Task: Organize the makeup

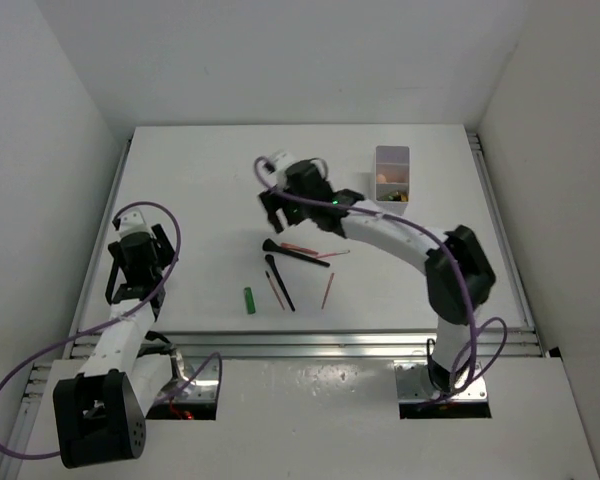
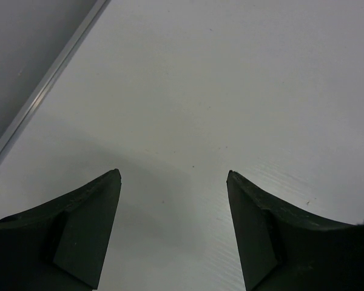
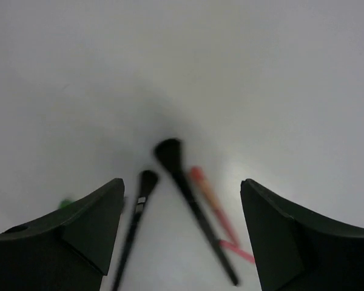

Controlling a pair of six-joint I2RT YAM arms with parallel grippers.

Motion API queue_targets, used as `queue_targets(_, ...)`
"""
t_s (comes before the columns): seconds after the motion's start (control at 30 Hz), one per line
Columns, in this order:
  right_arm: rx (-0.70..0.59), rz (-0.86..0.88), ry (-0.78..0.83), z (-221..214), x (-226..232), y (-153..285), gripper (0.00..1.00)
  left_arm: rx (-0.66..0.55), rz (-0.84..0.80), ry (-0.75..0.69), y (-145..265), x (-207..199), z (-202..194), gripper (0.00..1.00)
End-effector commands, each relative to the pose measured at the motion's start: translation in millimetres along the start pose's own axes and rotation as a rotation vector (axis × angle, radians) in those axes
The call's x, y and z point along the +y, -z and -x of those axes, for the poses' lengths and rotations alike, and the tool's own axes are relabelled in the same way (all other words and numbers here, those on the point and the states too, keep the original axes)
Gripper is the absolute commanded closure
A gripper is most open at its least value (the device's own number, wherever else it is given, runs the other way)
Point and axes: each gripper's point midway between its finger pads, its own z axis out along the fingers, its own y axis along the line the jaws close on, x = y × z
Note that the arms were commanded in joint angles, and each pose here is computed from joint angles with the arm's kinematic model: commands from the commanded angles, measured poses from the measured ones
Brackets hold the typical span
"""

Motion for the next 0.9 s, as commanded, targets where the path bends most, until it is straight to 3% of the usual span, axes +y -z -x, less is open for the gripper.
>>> queue_targets(0.0,0.321,0.287,0.03,-75,105,-6,0.22,-0.077,0.035,0.026,3,5,16,0.24)
queue_targets(0.07,0.318,0.385,0.085,-68,148,-12,0.22,-0.103,0.061,0.031,5,9,20,0.24)
queue_targets(0.23,0.365,0.404,0.072,-91,182,-15,0.22,-0.154,0.056,0.023,8,1,29,0.24)
queue_targets(0.47,0.419,0.289,0.083,-126,178,-16,0.28,-0.181,0.077,0.0,13,-5,30,0.24)
queue_targets(0.67,0.469,0.301,0.121,-153,196,-20,0.34,-0.23,0.096,0.001,19,-4,42,0.24)
queue_targets(0.87,0.506,0.212,0.022,-168,191,-23,0.45,-0.241,0.108,0.021,28,-3,41,0.23)
